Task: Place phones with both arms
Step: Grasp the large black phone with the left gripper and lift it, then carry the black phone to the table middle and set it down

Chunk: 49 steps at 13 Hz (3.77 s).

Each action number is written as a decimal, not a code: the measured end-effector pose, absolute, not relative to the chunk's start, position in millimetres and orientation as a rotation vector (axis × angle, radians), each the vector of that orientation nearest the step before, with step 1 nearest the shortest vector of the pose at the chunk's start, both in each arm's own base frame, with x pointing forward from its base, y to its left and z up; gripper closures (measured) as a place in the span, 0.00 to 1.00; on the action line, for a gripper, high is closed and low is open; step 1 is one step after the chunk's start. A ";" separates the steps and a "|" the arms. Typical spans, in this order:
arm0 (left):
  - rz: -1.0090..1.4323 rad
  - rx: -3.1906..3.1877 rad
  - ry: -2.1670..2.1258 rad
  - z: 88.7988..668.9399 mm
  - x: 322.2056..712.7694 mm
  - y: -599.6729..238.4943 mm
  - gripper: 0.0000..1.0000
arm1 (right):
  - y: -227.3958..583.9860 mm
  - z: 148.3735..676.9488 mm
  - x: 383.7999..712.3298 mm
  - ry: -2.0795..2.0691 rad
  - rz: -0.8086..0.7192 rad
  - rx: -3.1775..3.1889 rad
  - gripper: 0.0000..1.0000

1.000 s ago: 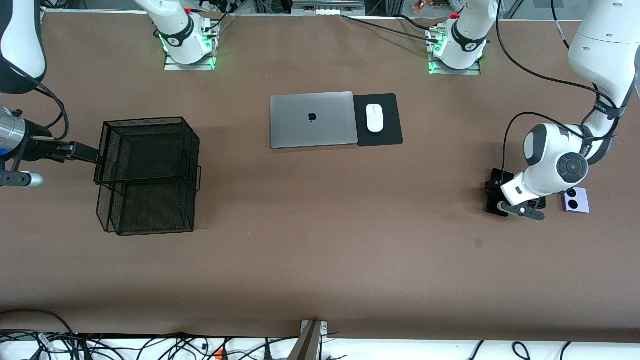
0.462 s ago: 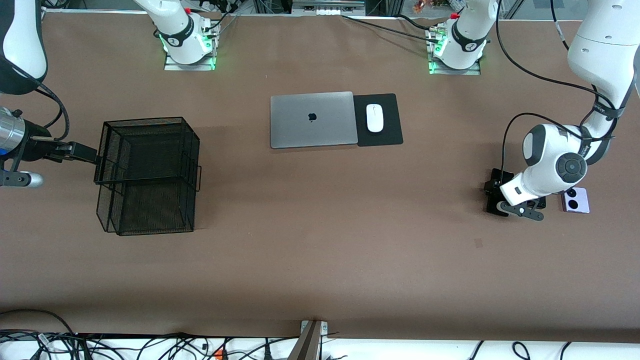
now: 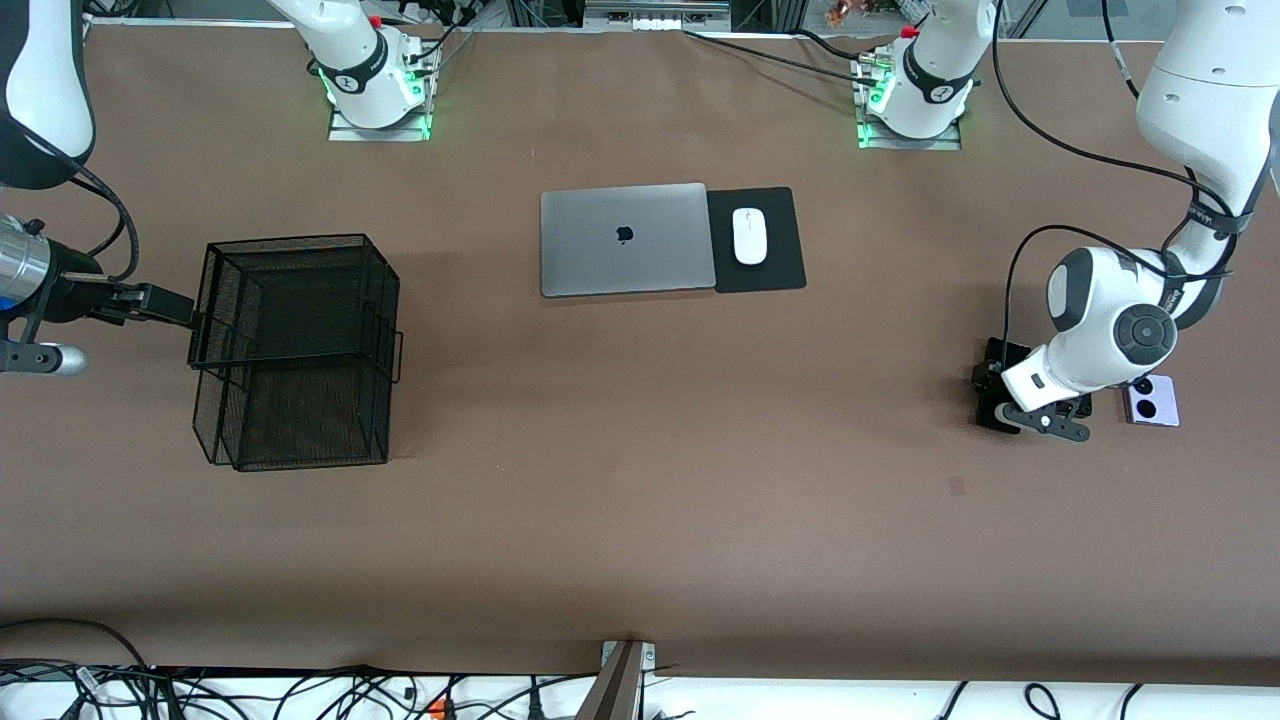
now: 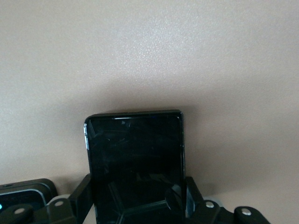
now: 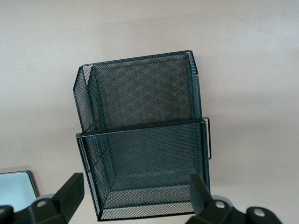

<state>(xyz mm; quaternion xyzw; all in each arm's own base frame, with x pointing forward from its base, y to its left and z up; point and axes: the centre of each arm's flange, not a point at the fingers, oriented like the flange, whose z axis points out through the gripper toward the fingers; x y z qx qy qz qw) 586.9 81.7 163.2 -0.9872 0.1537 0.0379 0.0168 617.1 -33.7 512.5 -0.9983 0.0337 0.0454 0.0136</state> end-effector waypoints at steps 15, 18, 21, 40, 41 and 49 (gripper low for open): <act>0.198 -3.017 0.293 257.0 659.9 18.5 0.20 | -33.2 512.5 617.1 0.104 0.141 -3.109 0.00; 0.169 -3.016 0.166 254.5 664.7 -54.1 0.20 | -33.2 512.5 617.1 0.103 0.141 -3.109 0.00; 0.142 -3.020 0.029 241.9 668.8 -121.0 0.20 | -33.1 512.6 617.1 0.103 0.141 -3.109 0.00; -0.180 -3.292 -0.156 206.8 590.8 -523.6 0.20 | -32.4 512.7 617.2 0.101 0.140 -3.110 0.00; -0.201 -3.299 -0.138 204.3 588.0 -531.4 0.20 | -32.4 512.7 617.2 0.101 0.140 -3.110 0.00; -0.239 -3.261 -0.161 172.1 601.0 -520.3 0.20 | -33.7 513.1 617.8 0.104 0.132 -3.111 0.00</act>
